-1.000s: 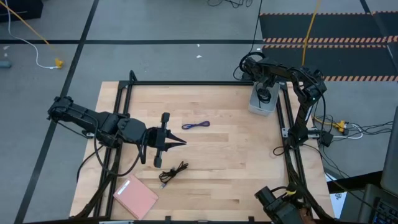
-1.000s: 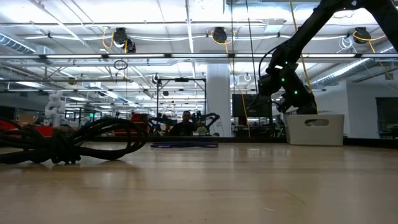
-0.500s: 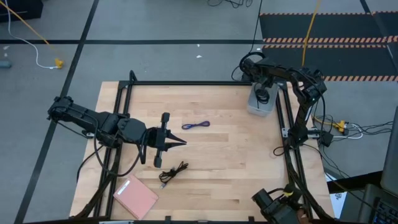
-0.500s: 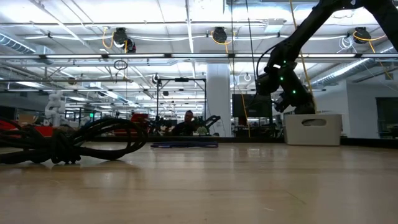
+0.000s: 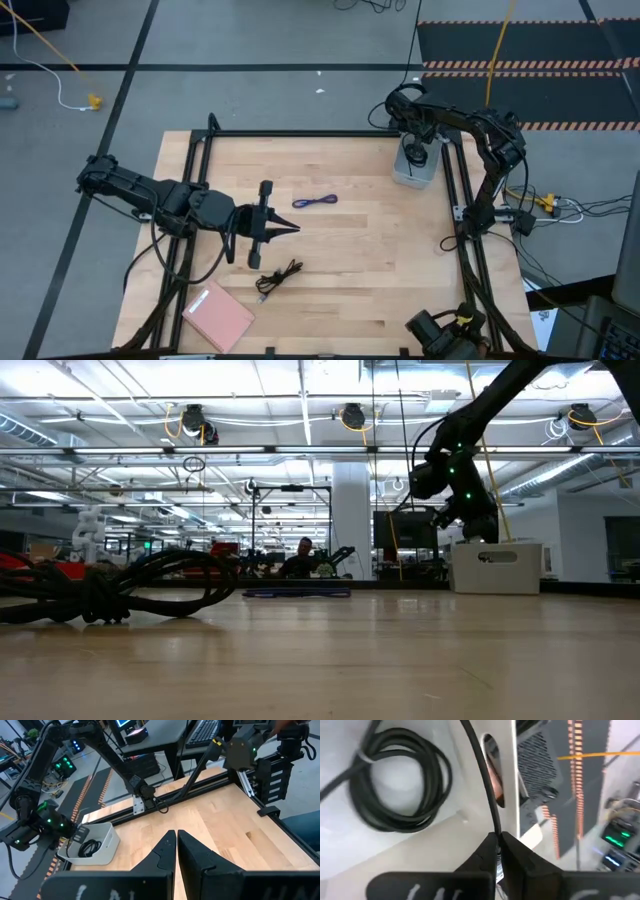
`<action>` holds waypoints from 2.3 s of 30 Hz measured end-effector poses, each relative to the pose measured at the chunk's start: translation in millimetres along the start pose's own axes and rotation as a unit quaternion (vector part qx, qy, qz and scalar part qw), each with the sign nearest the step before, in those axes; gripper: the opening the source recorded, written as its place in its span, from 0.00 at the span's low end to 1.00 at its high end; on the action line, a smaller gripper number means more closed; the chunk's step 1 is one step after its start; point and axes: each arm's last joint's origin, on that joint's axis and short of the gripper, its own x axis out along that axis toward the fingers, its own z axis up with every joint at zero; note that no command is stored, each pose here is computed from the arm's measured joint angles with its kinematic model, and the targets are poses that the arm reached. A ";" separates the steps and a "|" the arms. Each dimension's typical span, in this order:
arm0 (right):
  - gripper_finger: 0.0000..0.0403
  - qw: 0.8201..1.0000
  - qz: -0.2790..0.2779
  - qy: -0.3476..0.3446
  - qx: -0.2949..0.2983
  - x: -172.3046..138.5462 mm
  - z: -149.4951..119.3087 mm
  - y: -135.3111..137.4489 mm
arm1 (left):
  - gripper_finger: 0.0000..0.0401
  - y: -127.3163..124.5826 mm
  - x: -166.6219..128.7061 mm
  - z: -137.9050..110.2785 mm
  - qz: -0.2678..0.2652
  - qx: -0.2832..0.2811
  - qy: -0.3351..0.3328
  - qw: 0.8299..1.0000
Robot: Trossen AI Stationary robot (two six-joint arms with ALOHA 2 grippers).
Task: Pick and place USB-C Cables
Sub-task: Adjust the black charger cable in the white bin, then adjust the white bin
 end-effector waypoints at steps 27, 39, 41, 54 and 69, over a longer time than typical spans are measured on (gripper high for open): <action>0.01 0.984 0.135 -0.060 0.099 14.7 6.4 27.4 | 0.05 0.0 0.0 0.2 0.000 -0.002 -0.001 1.000; 0.01 0.988 0.063 -0.018 0.141 30.8 -2.6 25.0 | 0.05 0.3 0.0 1.1 0.001 -0.002 -0.006 1.000; 0.01 0.985 0.064 -0.015 0.157 32.9 -3.5 21.9 | 0.05 0.3 0.0 1.3 0.002 -0.002 -0.007 1.000; 0.16 0.975 0.077 -0.016 0.208 33.3 -11.4 10.2 | 0.05 0.3 0.0 1.2 0.001 -0.002 -0.006 1.000; 0.38 0.941 0.203 -0.186 0.196 -38.8 -81.3 43.1 | 0.05 0.0 0.1 0.3 0.000 -0.012 -0.002 1.000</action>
